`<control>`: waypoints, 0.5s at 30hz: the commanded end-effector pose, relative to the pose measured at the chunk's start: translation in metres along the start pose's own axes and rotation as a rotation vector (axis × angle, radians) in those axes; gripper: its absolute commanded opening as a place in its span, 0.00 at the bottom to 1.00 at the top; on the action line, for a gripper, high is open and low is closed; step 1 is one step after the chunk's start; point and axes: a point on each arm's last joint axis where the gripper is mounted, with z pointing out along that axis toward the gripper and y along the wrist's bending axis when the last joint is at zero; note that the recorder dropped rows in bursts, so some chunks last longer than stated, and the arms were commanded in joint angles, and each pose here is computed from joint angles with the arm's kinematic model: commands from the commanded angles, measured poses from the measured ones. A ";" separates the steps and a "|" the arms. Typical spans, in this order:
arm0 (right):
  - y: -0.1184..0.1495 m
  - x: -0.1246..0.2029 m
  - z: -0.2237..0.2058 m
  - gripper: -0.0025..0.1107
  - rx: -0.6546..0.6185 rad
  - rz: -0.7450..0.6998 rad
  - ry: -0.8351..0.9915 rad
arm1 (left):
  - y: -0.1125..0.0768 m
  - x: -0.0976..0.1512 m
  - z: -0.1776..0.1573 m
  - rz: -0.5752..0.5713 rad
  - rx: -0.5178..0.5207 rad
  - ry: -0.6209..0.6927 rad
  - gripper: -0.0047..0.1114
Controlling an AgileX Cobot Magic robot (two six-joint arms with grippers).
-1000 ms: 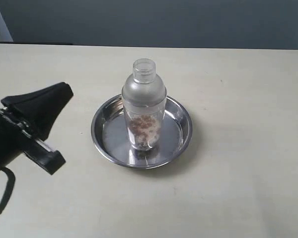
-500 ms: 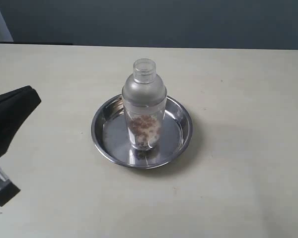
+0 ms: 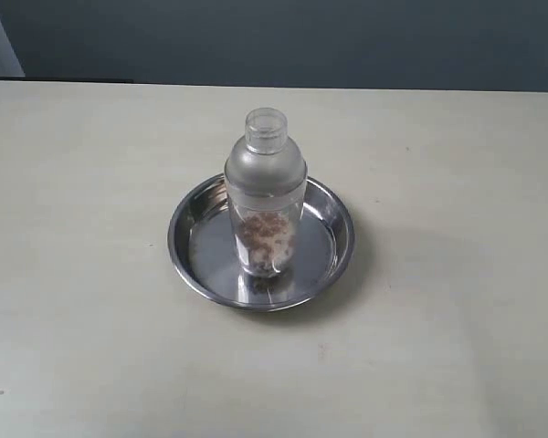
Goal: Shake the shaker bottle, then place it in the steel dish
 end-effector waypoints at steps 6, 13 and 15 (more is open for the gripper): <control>0.000 -0.001 0.000 0.02 -0.003 -0.003 -0.011 | 0.000 0.012 -0.008 0.015 -0.008 0.071 0.04; 0.000 -0.001 0.000 0.02 -0.003 -0.003 -0.011 | 0.004 0.035 -0.006 -0.011 -0.063 0.116 0.04; 0.000 -0.001 0.000 0.02 -0.003 -0.003 -0.011 | 0.005 0.041 -0.006 -0.040 -0.087 0.136 0.04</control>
